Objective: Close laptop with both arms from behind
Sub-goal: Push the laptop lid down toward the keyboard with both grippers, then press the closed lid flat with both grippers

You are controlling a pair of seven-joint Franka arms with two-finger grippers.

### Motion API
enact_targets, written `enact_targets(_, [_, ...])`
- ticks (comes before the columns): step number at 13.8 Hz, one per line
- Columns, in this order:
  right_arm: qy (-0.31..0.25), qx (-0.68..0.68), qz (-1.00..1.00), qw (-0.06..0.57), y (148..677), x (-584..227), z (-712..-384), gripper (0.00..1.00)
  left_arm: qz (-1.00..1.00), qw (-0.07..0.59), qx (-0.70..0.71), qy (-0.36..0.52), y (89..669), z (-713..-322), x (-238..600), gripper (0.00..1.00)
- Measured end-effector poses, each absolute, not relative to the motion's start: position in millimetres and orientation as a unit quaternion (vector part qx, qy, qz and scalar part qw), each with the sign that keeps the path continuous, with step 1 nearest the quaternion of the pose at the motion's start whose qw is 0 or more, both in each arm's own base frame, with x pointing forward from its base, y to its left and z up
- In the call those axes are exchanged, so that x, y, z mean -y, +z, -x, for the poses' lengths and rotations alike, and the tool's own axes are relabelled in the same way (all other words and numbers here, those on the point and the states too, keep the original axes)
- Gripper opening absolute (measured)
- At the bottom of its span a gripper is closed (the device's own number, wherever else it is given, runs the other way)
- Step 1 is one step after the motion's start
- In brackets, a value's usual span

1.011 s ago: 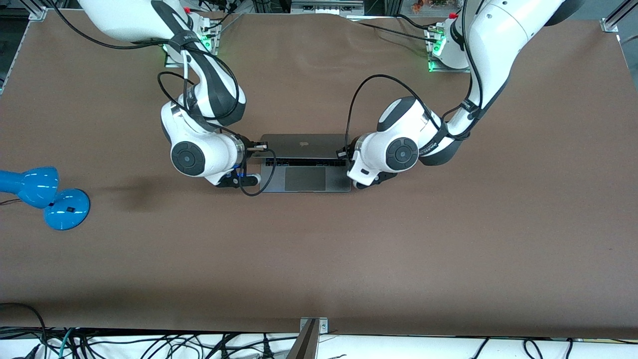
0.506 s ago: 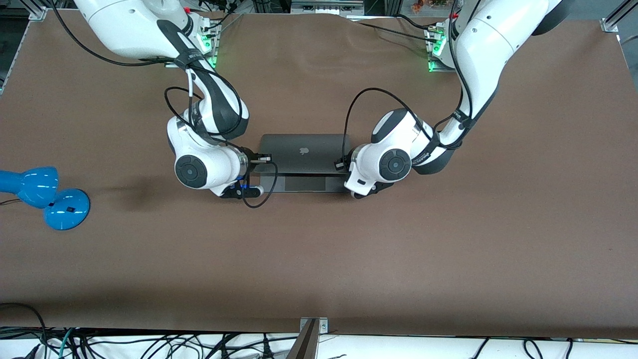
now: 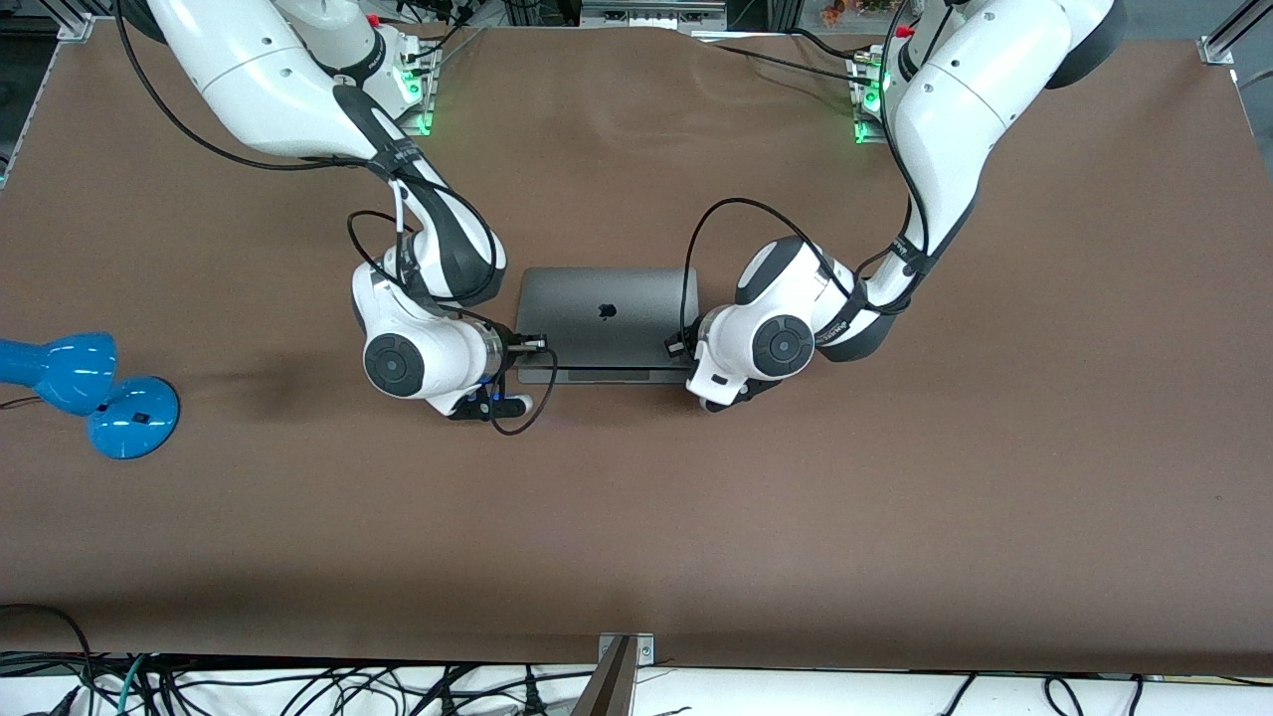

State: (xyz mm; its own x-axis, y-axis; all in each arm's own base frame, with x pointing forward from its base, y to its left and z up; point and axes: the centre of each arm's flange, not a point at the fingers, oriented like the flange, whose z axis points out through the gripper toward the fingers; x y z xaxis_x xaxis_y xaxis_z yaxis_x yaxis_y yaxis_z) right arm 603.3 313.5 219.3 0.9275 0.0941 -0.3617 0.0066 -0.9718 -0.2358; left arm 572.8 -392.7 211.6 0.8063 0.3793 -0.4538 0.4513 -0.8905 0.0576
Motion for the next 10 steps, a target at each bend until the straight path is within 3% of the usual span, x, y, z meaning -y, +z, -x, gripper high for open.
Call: enact_targets(10, [0.175, 0.027, 0.976, 0.124, 191, -310, -611, 0.04, -0.949, 0.074, -0.225, -0.208, 186, -576, 396, 0.01])
